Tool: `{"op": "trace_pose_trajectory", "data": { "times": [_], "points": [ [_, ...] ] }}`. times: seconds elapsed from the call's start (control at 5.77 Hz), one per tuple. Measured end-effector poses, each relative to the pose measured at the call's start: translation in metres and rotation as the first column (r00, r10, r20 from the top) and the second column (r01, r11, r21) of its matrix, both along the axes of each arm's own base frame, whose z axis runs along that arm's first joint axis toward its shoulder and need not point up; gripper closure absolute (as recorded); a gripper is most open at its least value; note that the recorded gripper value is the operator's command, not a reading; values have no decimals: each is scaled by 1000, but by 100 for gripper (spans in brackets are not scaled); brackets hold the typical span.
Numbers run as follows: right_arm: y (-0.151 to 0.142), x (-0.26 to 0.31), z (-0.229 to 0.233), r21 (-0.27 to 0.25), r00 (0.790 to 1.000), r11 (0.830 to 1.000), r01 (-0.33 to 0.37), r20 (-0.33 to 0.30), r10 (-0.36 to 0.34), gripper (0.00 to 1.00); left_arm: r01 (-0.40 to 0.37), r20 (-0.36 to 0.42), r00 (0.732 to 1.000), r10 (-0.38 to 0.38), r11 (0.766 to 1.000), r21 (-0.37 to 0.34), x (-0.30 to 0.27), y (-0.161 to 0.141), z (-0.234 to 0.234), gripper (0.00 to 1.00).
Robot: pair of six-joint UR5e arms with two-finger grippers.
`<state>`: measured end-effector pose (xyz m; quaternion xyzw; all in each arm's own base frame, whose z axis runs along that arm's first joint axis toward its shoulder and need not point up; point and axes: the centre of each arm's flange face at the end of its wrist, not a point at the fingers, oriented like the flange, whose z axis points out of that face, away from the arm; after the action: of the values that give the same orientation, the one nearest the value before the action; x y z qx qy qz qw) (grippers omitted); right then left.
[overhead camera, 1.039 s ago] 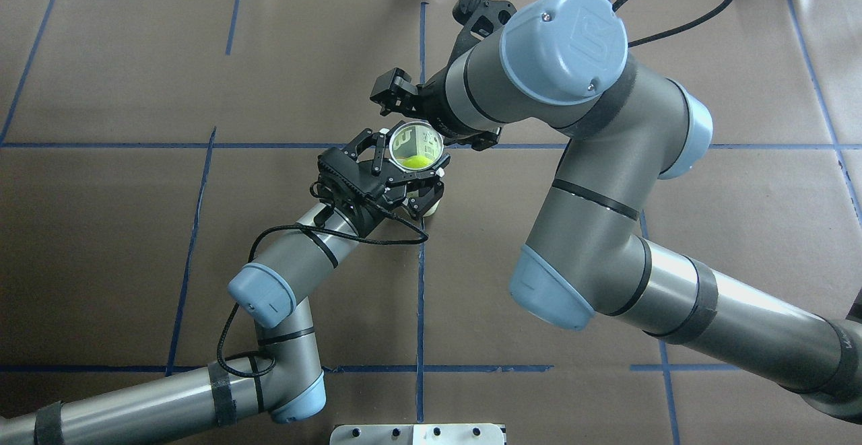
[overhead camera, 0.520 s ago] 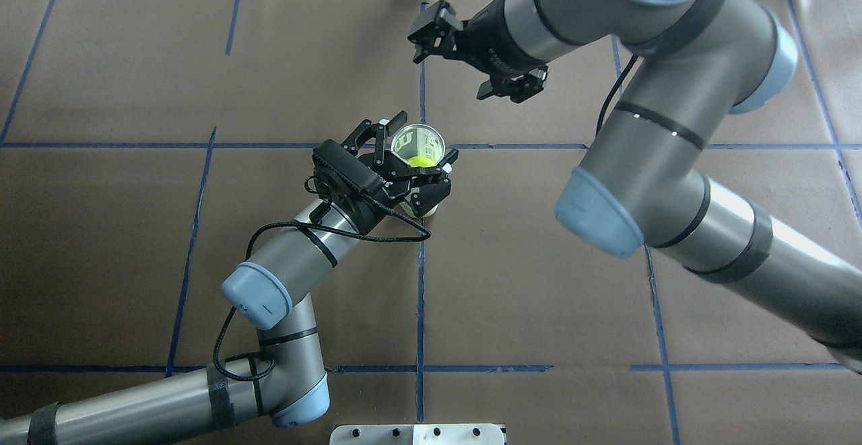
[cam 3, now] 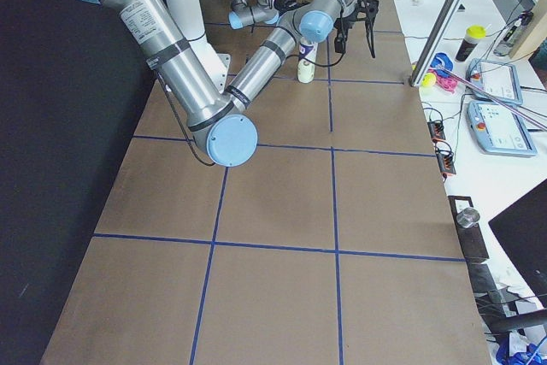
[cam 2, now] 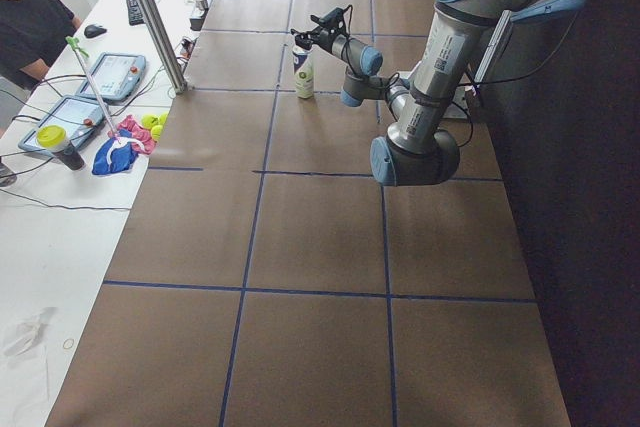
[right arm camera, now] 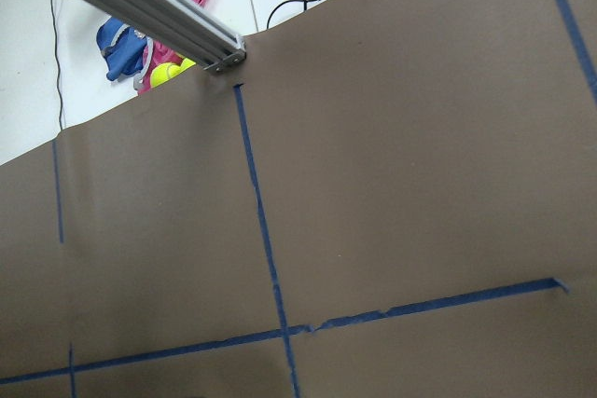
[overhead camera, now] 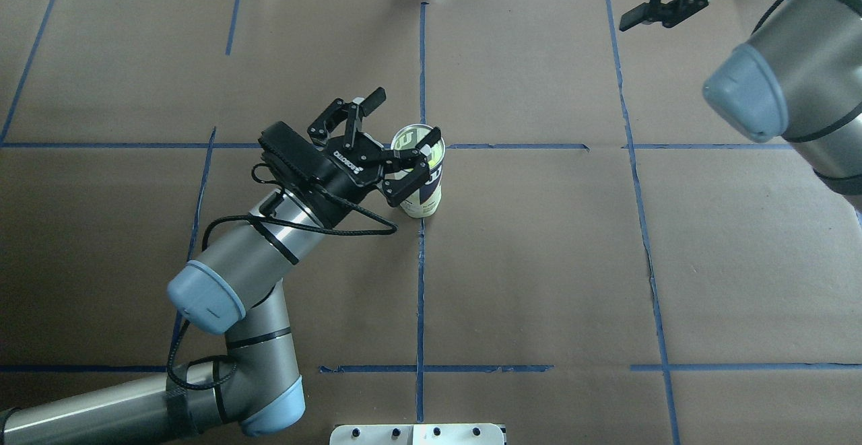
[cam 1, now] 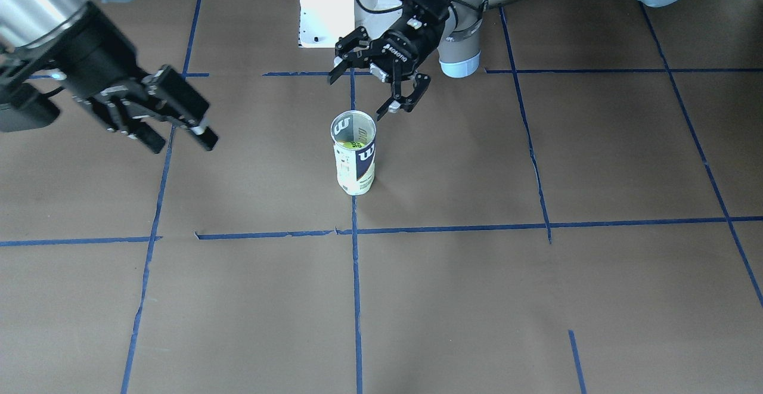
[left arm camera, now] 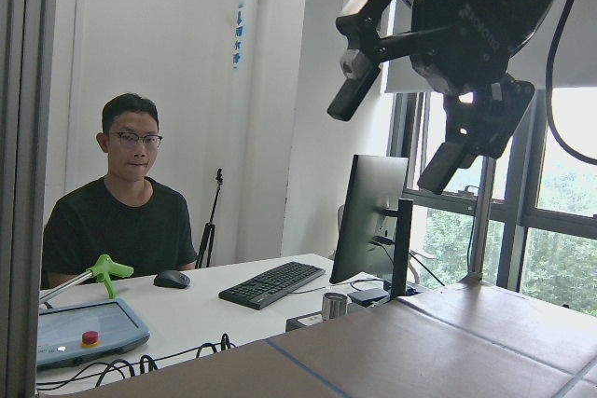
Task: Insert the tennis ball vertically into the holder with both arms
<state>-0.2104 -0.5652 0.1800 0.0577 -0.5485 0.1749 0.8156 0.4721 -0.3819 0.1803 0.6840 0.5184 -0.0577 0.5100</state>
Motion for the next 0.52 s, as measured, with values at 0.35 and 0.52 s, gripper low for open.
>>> {"op": "trace_pose_trajectory", "data": {
  "times": [0.35, 0.52],
  "points": [
    [-7, 60, 81, 66, 993, 998, 17, -116, -9, 0, 85, 61, 995, -82, 996, -41, -45, -42, 22, 0],
    [-3, 87, 123, 92, 985, 995, 48, -168, -32, 0, 111, 131, 986, -98, 990, -91, -66, -67, 57, 0]
  ]
}}
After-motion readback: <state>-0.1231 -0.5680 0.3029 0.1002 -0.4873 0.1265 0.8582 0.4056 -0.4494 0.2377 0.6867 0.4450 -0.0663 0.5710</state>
